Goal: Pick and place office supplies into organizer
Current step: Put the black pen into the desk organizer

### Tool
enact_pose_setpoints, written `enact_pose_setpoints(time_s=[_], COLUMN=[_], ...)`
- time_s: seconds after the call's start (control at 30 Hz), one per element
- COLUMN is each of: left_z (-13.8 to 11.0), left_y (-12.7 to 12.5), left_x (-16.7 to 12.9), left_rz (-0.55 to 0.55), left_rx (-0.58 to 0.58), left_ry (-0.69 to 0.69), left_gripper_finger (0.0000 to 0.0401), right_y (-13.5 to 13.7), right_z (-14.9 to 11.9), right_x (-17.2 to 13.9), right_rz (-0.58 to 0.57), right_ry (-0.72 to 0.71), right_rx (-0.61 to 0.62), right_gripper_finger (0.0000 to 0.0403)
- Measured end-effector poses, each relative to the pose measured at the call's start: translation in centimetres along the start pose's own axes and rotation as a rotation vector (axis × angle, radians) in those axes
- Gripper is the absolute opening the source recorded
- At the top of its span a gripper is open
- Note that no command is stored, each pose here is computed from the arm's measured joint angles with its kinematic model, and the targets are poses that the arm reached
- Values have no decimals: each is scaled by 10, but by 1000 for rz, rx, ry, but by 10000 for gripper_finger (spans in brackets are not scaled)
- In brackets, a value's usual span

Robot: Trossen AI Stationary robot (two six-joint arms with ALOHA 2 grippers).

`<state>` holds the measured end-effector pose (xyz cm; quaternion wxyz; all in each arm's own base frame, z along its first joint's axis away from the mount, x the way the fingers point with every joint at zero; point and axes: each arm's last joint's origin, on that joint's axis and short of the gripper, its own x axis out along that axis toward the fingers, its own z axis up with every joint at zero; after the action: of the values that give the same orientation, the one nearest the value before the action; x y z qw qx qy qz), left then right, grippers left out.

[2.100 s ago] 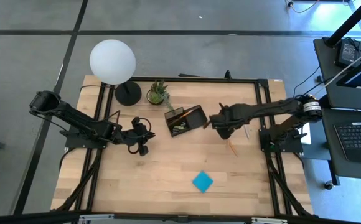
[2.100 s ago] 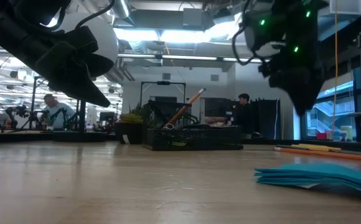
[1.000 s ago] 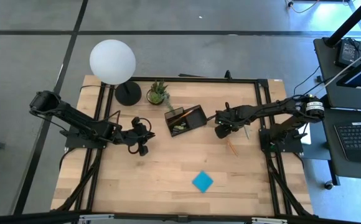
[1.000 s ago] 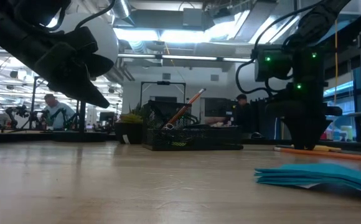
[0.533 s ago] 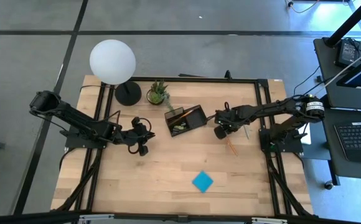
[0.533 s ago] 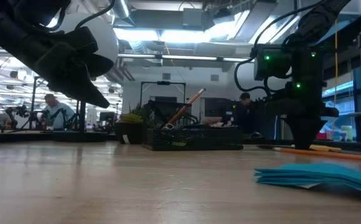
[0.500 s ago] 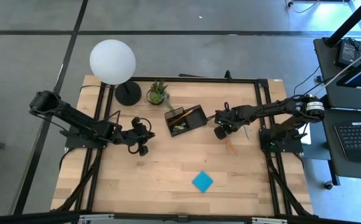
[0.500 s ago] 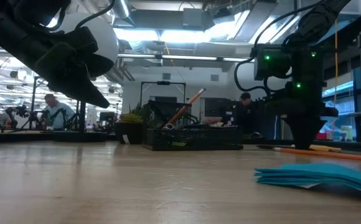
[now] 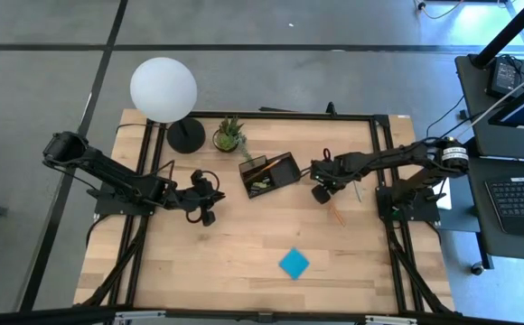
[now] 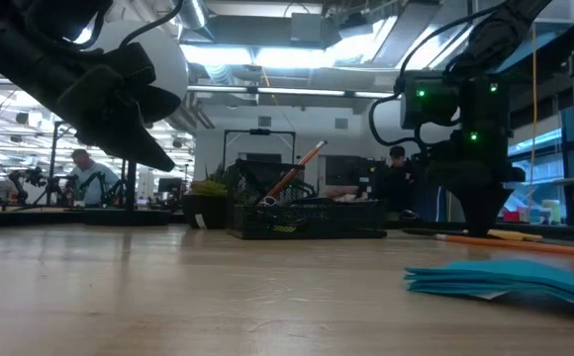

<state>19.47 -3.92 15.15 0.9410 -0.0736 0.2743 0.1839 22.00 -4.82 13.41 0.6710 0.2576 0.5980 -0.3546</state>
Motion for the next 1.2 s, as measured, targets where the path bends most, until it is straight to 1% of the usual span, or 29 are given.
enact_pose_setpoints(time_s=[0.1, 0.4, 0.5, 0.63, 0.77, 0.83, 0.93, 1.0, 1.1, 1.2], left_z=[0, 0, 1, 3, 4, 4, 5, 7, 13, 22], left_y=[0, 0, -1, -1, 0, 0, 0, -1, -2, -3], left_x=[0, 0, 0, 0, 0, 0, 0, 0, 0, -1], left_rz=[0, 0, -6, -11, 19, 40, 39, 31, 20, 3], left_rx=[-18, -29, -36, -46, -93, -88, -71, -80, -122, -170], left_ry=[0, -1, -12, -25, -47, -56, -64, -82, -143, -215], left_gripper_finger=[31, 31, 31, 31, 31, 34, 47, 59, 83, 107], right_y=[-1, 3, 7, 15, 25, 28, 31, 32, 39, 51], right_z=[2, 2, 5, 15, 27, 33, 41, 47, 57, 64], right_x=[-4, -16, -22, -36, -58, -73, -96, -112, -137, -159], right_rz=[-29, -44, -46, -15, -19, -43, -100, -121, -78, -2], right_ry=[4, 59, 32, -23, -100, -139, -206, -251, -332, -444], right_rx=[-23, -58, -91, -135, -167, -183, -200, -211, -234, -278], right_gripper_finger=[31, 33, 29, 27, 28, 29, 27, 27, 29, 31])
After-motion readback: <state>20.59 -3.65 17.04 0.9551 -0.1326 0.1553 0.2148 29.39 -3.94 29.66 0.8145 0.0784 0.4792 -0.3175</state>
